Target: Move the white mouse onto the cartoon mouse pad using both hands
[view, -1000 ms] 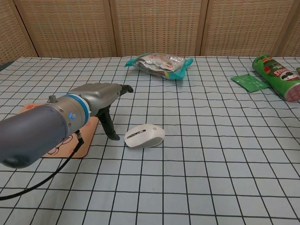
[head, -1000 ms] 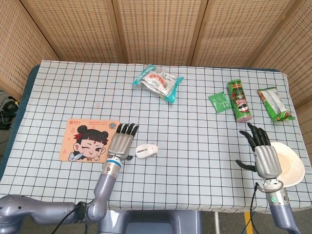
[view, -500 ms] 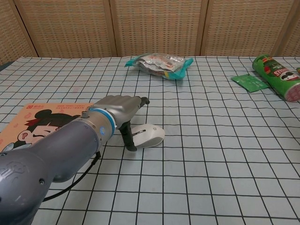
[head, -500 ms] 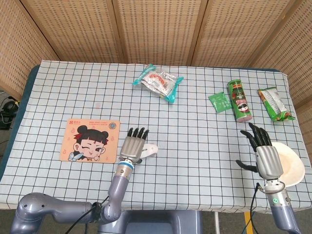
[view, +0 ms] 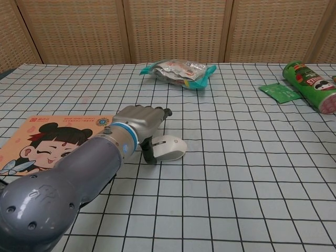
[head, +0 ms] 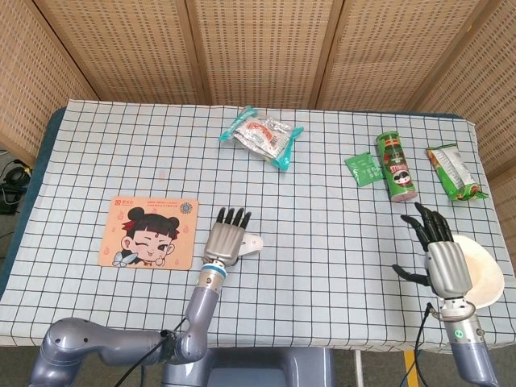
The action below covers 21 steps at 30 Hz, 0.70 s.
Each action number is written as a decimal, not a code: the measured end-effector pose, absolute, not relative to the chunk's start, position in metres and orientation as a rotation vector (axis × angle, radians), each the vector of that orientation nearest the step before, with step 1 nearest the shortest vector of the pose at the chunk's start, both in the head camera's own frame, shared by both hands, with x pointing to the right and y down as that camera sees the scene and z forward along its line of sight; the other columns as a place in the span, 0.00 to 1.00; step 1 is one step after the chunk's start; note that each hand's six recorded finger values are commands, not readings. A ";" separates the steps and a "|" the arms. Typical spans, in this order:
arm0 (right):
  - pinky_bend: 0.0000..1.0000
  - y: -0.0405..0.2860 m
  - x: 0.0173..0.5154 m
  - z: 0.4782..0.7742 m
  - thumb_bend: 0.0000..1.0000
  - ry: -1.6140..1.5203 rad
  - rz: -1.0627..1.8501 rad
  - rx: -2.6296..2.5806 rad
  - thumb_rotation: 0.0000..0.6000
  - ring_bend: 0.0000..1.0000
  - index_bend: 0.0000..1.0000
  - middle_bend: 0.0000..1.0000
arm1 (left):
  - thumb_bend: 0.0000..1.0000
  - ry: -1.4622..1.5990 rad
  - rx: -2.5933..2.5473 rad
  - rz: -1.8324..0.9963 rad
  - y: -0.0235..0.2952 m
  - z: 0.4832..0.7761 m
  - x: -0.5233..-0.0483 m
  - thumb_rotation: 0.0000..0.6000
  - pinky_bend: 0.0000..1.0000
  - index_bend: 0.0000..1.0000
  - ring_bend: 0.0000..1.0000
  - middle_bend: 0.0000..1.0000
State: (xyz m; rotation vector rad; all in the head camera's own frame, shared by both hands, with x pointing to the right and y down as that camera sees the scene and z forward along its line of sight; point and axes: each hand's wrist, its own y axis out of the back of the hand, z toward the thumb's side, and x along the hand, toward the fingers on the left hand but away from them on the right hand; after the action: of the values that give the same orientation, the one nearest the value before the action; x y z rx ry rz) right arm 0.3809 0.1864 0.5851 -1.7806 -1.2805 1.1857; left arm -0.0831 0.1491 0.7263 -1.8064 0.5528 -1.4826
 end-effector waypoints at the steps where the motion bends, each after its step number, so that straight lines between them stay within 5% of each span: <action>1: 0.00 0.186 0.381 0.585 0.17 -1.284 1.185 -1.780 1.00 0.00 0.19 0.00 | 0.22 0.550 -1.801 -1.484 0.148 0.727 -0.084 1.00 0.00 0.00 0.00 0.00; 21: 0.00 0.189 0.375 0.578 0.17 -1.261 1.160 -1.765 1.00 0.00 0.19 0.00 | 0.22 0.557 -1.682 -1.485 0.102 0.737 -0.088 1.00 0.00 0.00 0.00 0.00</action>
State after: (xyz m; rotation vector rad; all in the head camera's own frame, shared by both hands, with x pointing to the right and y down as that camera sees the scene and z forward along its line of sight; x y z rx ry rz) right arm 0.3753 0.1885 0.5775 -1.7655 -1.2608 1.1596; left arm -0.0884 0.1016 0.7370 -1.6823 0.5569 -1.4846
